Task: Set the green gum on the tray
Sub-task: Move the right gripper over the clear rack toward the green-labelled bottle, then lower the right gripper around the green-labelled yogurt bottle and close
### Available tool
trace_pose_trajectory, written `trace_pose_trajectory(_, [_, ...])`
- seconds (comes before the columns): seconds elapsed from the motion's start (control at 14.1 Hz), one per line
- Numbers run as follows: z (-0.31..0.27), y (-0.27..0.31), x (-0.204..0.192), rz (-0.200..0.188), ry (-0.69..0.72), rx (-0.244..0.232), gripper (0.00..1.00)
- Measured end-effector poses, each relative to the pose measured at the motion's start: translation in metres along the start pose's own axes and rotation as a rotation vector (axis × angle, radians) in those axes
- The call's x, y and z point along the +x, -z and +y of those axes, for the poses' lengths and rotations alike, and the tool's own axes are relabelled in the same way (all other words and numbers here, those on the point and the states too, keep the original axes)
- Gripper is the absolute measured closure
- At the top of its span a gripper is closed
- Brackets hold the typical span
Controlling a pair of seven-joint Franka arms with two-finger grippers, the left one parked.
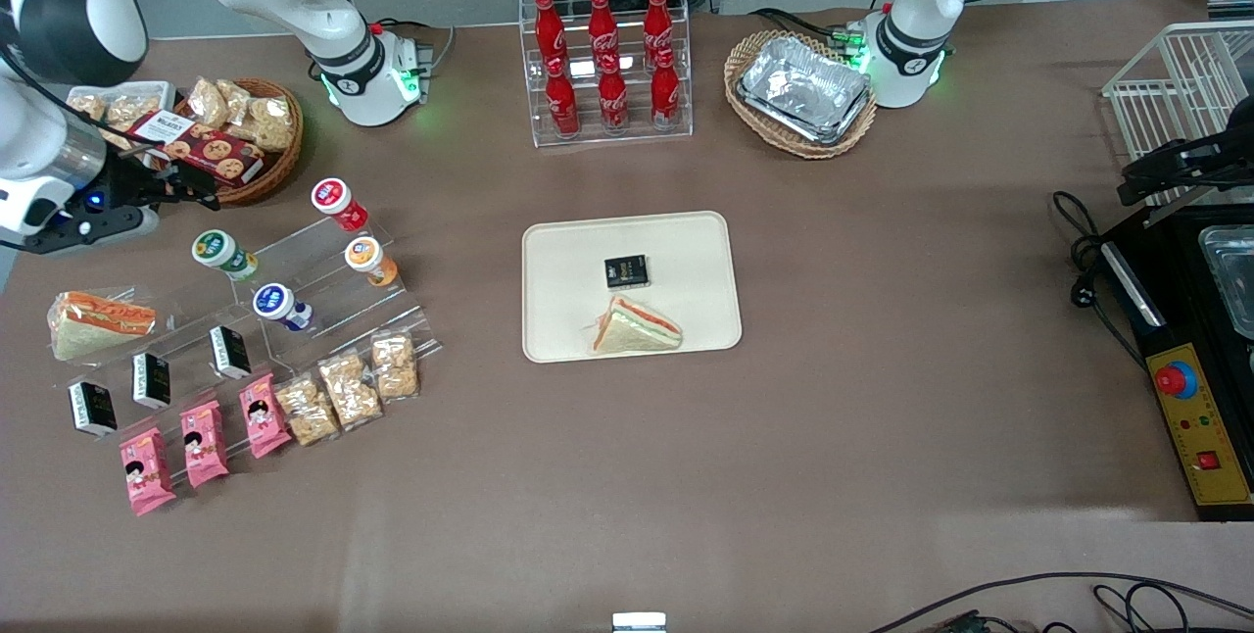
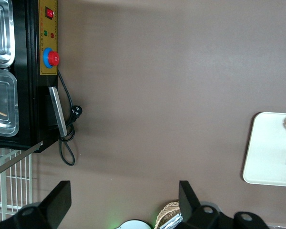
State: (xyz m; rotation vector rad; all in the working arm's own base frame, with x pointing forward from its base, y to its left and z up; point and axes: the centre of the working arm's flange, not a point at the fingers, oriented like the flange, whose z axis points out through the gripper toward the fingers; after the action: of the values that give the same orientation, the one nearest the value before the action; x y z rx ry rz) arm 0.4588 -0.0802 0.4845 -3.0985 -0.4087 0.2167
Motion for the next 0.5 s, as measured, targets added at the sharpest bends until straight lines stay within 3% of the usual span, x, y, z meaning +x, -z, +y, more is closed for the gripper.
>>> trace_pose_trajectory(0.5, [0.012,-0.064,-0.007,0.059,0.021,-0.005,0.00])
